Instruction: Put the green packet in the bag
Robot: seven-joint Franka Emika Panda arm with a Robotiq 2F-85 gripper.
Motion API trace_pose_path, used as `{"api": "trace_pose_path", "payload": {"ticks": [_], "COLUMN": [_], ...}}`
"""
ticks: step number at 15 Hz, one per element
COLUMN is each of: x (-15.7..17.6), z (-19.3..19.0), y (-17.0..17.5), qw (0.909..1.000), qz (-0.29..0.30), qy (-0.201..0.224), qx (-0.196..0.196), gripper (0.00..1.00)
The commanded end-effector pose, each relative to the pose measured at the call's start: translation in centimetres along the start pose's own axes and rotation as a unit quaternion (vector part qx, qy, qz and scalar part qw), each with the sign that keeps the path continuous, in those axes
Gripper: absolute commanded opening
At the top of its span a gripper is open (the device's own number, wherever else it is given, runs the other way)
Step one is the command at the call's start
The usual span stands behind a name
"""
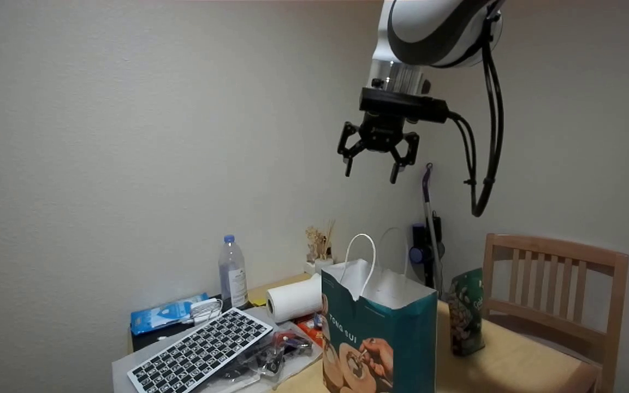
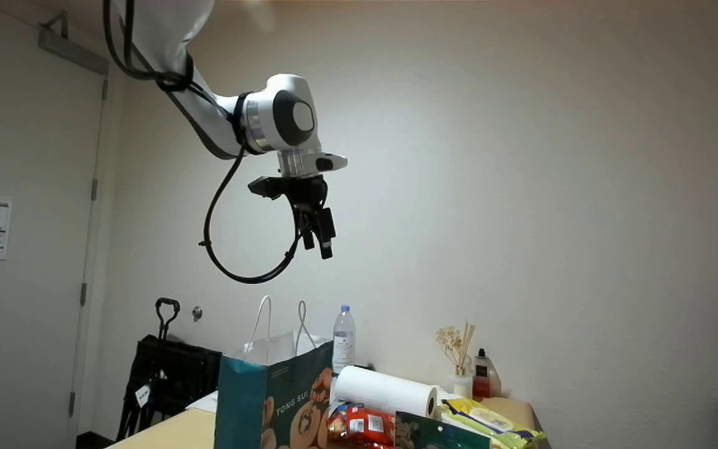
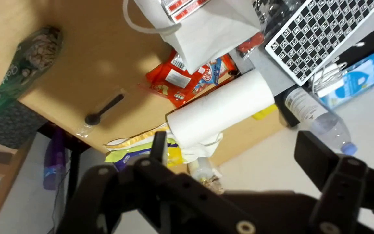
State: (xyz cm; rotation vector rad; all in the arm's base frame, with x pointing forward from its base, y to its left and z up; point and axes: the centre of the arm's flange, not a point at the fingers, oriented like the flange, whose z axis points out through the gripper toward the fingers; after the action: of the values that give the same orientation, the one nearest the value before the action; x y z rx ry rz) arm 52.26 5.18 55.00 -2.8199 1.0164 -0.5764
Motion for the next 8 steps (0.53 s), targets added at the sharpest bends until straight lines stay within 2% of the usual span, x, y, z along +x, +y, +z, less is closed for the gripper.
{"api": "trace_pose_path", "payload": {"ticks": [1,2,3,5,8], "x": [-2.8,-3.4,-1.1,-2.1,-2.4], "z": [0.3,0.6,0.6,0.8,0.7], "y": [2.2,2.2,1.1,1.5,1.7], "qw": [0.995,0.9919,0.9967,0.9942,0.9935], "qz": [0.094,0.123,0.079,0.106,0.112], "qy": [0.029,0.025,0.007,0.007,0.008], "qx": [-0.019,-0.018,-0.016,-0.02,-0.02], "gripper": [1.0,1.0,1.0,1.0,1.0]}}
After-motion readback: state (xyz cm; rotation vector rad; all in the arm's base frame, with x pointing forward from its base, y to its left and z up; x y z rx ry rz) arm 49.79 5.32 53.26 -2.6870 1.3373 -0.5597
